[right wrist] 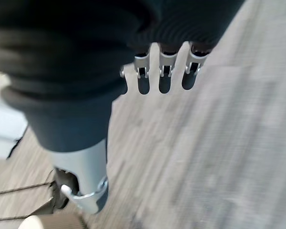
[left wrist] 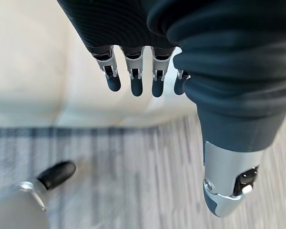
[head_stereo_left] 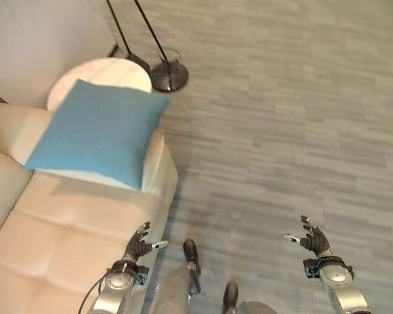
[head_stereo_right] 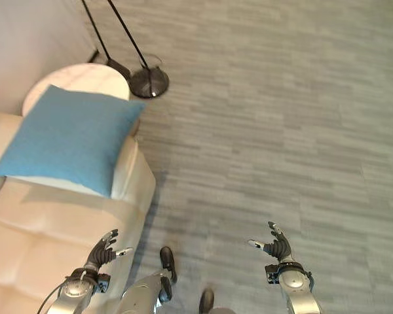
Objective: Pick up all the scattered cushions and arrange them neatly on the sofa.
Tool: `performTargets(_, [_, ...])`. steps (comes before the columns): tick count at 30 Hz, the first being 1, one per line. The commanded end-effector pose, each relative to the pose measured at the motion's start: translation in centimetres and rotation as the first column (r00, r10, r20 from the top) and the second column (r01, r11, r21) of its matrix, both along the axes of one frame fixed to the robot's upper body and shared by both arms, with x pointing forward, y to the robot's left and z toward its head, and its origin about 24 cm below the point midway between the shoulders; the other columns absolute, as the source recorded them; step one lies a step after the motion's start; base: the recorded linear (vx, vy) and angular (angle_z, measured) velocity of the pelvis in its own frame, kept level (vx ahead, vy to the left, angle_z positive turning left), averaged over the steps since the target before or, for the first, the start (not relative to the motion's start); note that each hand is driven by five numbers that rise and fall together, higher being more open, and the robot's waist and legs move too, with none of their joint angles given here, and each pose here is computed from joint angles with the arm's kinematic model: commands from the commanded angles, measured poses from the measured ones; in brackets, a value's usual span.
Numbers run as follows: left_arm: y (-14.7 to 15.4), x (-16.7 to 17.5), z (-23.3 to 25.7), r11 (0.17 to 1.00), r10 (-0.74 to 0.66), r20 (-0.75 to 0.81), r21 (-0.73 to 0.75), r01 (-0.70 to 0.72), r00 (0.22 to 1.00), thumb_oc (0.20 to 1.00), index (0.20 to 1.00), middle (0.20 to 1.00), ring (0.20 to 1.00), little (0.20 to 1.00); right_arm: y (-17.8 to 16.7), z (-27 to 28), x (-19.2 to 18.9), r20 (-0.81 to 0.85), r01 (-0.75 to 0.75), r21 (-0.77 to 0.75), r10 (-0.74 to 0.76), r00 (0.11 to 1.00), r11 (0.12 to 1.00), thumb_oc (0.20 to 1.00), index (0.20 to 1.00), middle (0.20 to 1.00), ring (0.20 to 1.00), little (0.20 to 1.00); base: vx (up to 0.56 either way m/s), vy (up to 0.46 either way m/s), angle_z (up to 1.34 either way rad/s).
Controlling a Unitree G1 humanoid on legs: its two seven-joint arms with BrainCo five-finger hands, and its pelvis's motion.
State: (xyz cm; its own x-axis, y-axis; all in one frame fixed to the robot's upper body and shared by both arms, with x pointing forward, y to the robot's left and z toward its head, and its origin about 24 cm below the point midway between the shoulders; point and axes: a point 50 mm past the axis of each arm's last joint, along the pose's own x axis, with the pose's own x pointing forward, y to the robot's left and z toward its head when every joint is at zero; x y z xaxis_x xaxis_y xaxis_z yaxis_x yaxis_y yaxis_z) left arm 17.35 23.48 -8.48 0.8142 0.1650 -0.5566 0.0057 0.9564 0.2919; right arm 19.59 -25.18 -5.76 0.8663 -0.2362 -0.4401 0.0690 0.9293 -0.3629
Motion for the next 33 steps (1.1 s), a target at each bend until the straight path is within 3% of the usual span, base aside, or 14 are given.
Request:
performTargets(1, [2.0,0.4,1.9,0.998,0.006,0.085,0.064,-0.011,0.996,1.000,1.000,1.000,1.000,1.000,0.6,1.3,0.7,0.070,-0.078,-0.027,0.079,0.994,0.997,1.000,1.000,1.000,1.000,1.000,0.42,0.093,0.45])
performTargets(7, [2.1,-0.4,1.1,0.998,0.043,0.059,0.049,-0.046,0.997,1.000,1.000,1.000,1.000,1.000,1.2,2.3,1.5,0.112,-0.116,-0.032,0.119,0.987,0.993,1.000,1.000,1.000,1.000,1.000,0.46,-0.016,0.62])
performTargets(12, [2.1,-0.3,0.9,0.996,0.067,0.060,0.047,-0.070,0.996,1.000,1.000,1.000,1.000,1.000,-0.1,1.4,0.4,0.056,-0.067,-0.042,0.070,0.996,0.997,1.000,1.000,1.000,1.000,1.000,0.43,-0.200,1.21])
performTargets(19, [1.6,-0.1,0.0,0.997,0.071,0.029,0.024,-0.072,0.997,1.000,1.000,1.000,1.000,1.000,-1.2,0.5,-0.5,0.015,-0.020,-0.024,0.021,1.000,0.999,1.000,1.000,1.000,1.000,1.000,0.22,-0.300,1.82])
performTargets(24, [1.9,-0.5,-0.2,0.997,0.080,0.010,0.021,-0.081,0.997,1.000,1.000,1.000,1.000,1.000,-1.8,0.3,-1.0,0.006,0.005,-0.017,-0.005,1.000,1.000,1.000,1.000,1.000,1.000,1.000,0.08,-0.177,0.86])
performTargets(28, [1.7,0.7,0.4,0.999,0.022,0.032,0.047,-0.023,0.999,1.000,1.000,1.000,1.000,1.000,-2.5,0.2,-1.4,-0.003,0.048,-0.018,-0.048,0.999,0.999,1.000,1.000,1.000,1.000,1.000,0.04,-0.089,1.86])
performTargets(33, [2.7,0.0,0.6,0.996,0.025,0.019,0.079,-0.027,0.999,1.000,1.000,1.000,1.000,1.000,-2.5,1.3,-0.4,0.034,0.011,-0.058,-0.009,0.999,0.998,1.000,1.000,1.000,1.000,1.000,0.16,0.016,0.14])
